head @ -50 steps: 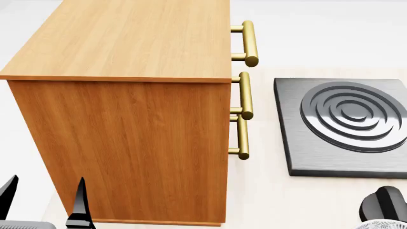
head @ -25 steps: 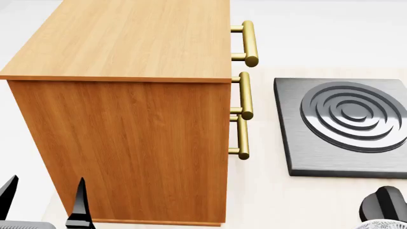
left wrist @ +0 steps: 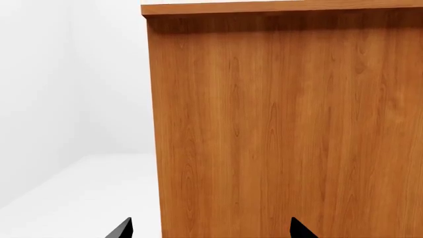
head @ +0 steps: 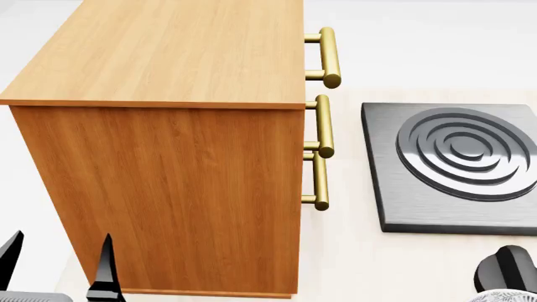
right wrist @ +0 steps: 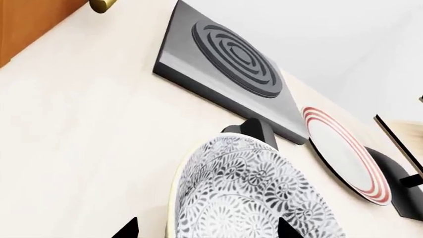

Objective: Put the bowl on the top of the cabinet.

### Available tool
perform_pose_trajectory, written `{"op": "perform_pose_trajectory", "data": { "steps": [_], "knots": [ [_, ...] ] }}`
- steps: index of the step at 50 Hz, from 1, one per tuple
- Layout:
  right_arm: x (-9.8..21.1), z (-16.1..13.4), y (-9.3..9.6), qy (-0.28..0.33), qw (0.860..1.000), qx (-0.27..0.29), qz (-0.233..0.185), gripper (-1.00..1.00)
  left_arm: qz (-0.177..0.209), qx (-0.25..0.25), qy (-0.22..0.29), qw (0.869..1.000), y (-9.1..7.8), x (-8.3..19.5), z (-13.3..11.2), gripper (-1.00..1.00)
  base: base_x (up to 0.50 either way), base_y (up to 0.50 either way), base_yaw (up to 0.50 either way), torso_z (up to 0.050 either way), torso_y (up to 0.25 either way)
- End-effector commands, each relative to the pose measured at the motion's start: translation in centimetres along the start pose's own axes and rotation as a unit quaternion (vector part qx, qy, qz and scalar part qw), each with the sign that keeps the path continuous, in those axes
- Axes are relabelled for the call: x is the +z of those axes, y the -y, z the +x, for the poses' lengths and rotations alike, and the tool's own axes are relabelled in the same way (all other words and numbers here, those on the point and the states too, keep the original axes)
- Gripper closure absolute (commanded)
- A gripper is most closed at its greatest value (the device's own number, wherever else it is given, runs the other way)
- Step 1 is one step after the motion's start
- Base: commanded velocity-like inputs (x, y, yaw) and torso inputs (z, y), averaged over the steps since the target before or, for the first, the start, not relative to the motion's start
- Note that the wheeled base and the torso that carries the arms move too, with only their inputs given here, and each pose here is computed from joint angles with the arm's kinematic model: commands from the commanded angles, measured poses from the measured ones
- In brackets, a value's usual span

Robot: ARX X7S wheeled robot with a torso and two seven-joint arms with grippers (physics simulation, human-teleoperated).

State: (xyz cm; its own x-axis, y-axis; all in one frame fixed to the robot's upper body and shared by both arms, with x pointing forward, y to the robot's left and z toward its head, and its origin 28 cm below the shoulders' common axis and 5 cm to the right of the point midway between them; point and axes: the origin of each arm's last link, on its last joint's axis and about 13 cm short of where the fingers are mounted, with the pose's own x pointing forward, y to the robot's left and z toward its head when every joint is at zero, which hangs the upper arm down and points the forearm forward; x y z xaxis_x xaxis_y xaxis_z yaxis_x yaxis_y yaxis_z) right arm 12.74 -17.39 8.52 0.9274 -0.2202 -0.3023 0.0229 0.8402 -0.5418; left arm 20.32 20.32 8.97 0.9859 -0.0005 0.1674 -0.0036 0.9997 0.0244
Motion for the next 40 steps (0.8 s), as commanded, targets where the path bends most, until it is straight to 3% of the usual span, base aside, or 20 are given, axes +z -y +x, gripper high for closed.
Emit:
{"op": "perform_pose_trajectory", "data": {
  "steps": [1,40],
  "knots": [
    [-0.16,0.16,-0.13,-0.001,1.000,0.001,0.002,-1.00,0.000,0.000,0.000,1.000,-0.03,0.02,-0.04,-1.00,0.00,0.00,0.00,0.000,0.000],
    [-0.70,0.23,-0.21,-0.008,1.000,0.002,0.007,-1.00,0.000,0.000,0.001,1.000,0.03,0.08,-0.12,-1.00,0.00,0.00,0.00,0.000,0.000]
  ]
}}
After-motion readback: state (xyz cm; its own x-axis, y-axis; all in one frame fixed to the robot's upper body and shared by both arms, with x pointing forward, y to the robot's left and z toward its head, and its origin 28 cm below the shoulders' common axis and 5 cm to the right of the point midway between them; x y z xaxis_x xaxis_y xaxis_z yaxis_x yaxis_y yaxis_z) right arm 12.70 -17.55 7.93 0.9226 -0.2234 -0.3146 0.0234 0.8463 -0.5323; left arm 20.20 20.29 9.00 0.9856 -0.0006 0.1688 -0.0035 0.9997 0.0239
